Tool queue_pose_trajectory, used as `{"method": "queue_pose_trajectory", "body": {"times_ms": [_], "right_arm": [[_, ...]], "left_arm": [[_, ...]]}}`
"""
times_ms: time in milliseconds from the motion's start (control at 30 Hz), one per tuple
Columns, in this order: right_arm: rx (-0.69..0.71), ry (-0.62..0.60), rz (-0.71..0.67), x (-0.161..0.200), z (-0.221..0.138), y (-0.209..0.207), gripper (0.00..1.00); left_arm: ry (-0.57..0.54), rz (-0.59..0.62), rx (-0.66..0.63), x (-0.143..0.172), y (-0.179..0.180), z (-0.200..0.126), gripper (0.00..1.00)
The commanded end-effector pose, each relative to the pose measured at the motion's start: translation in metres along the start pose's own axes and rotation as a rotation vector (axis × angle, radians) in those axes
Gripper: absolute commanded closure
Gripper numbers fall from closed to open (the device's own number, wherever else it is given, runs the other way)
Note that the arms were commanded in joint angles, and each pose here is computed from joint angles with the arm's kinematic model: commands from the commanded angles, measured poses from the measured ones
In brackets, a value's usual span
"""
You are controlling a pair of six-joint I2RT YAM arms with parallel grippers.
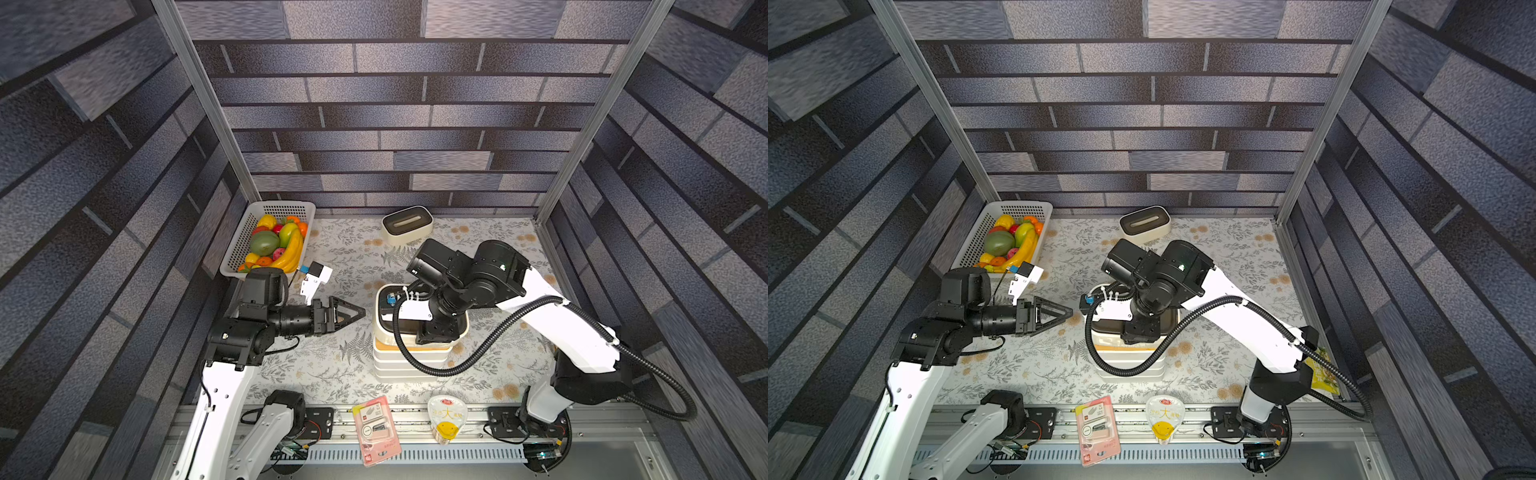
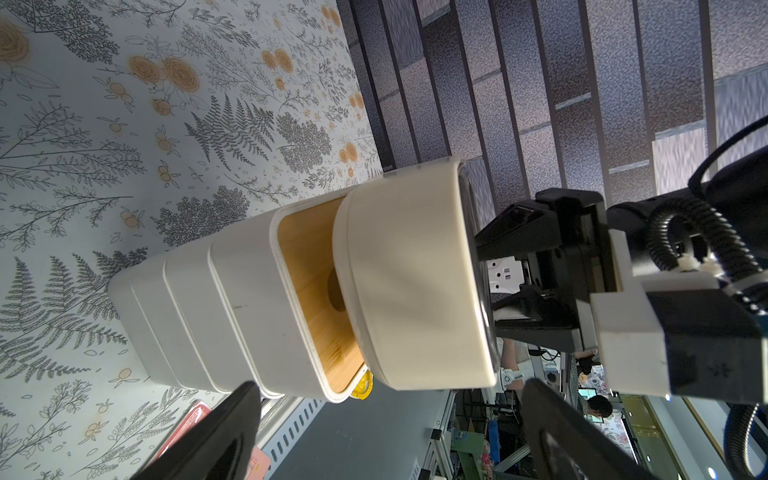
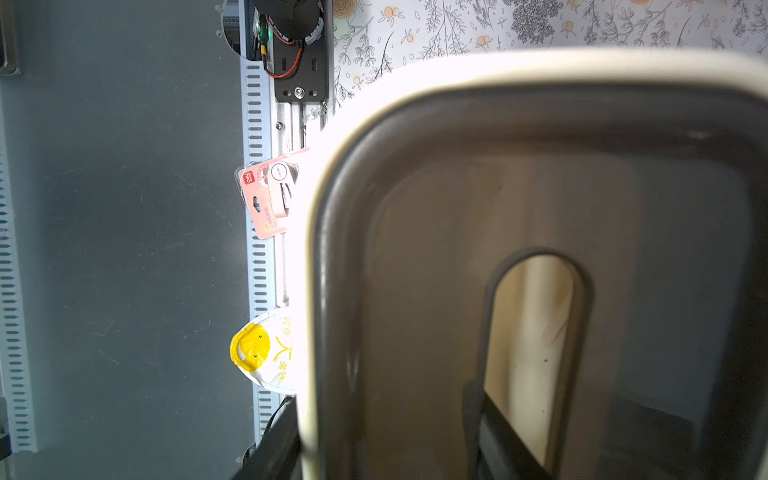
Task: Stack the tissue boxes
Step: Place the tissue box at the tissue box.
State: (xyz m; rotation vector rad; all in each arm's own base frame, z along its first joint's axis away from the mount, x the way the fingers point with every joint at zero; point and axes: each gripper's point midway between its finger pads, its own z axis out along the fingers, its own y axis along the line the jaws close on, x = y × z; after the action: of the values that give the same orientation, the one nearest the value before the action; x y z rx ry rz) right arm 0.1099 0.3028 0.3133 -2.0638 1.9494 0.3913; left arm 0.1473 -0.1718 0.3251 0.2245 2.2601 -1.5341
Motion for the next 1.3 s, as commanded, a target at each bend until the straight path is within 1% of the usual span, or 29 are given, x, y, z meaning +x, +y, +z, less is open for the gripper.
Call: {"method": "queue_pose_trajectory", "body": {"times_ms": [0,400,800,1267], "right_arm": [[-0.071,0.132,0.023,0.039,-0.011,0.026,0.59],[-0.085,0.14,0.026,0.037,-0.007,0.026,0.59],[-0.132,0.131,0.042,0.035,-0.006,0.034,0.58],[-0.151,0.155,0.051,0.038,-0.001,0.037,0.58]], "left_arm": [[0.015,0.009,0.013,0.004,0.002,0.001,0.0],[0.023,0.005,0.01,0.007,0.006,0.002,0.0],[0.024,0.008,0.017,0.007,0.005,0.002,0.0],[0.022,0.005,0.015,0.008,0.006,0.002,0.0]]}}
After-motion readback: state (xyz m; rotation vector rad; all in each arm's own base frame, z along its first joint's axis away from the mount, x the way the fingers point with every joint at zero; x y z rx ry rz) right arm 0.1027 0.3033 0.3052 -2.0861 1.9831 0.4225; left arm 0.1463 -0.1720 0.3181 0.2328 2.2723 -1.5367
